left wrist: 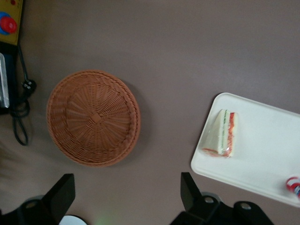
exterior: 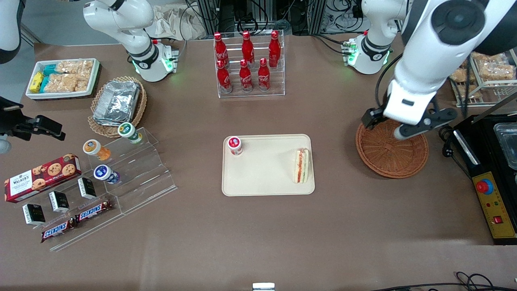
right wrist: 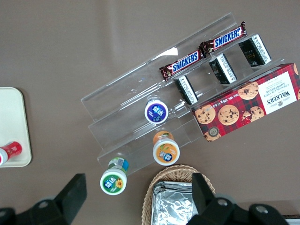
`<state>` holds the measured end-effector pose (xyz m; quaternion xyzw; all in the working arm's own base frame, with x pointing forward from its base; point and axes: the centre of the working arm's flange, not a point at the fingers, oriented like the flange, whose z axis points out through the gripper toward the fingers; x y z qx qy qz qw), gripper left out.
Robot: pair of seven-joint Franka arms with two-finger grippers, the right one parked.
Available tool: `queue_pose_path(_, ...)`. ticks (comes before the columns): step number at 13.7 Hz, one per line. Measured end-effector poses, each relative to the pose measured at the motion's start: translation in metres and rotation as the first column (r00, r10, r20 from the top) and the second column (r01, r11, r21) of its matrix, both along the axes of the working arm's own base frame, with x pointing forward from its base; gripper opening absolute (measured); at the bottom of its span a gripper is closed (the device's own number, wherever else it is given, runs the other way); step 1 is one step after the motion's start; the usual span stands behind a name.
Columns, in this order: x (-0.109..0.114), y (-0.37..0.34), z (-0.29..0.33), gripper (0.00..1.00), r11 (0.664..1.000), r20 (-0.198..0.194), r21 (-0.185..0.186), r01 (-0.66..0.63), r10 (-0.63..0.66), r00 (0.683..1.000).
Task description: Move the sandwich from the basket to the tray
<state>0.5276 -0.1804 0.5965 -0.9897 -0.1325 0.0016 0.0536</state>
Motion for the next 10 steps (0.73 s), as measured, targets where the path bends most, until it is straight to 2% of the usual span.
queue_pose_path(4,-0.017,0.084,0.018,1.0,0.979,-0.013,-0.053,0.195,-0.196,0.98)
queue_pose_path(6,-0.025,0.114,0.025,1.0,0.96,-0.018,-0.063,0.274,-0.275,0.961)
queue_pose_path(10,-0.027,0.118,0.031,1.0,0.946,-0.016,-0.067,0.318,-0.319,0.948)
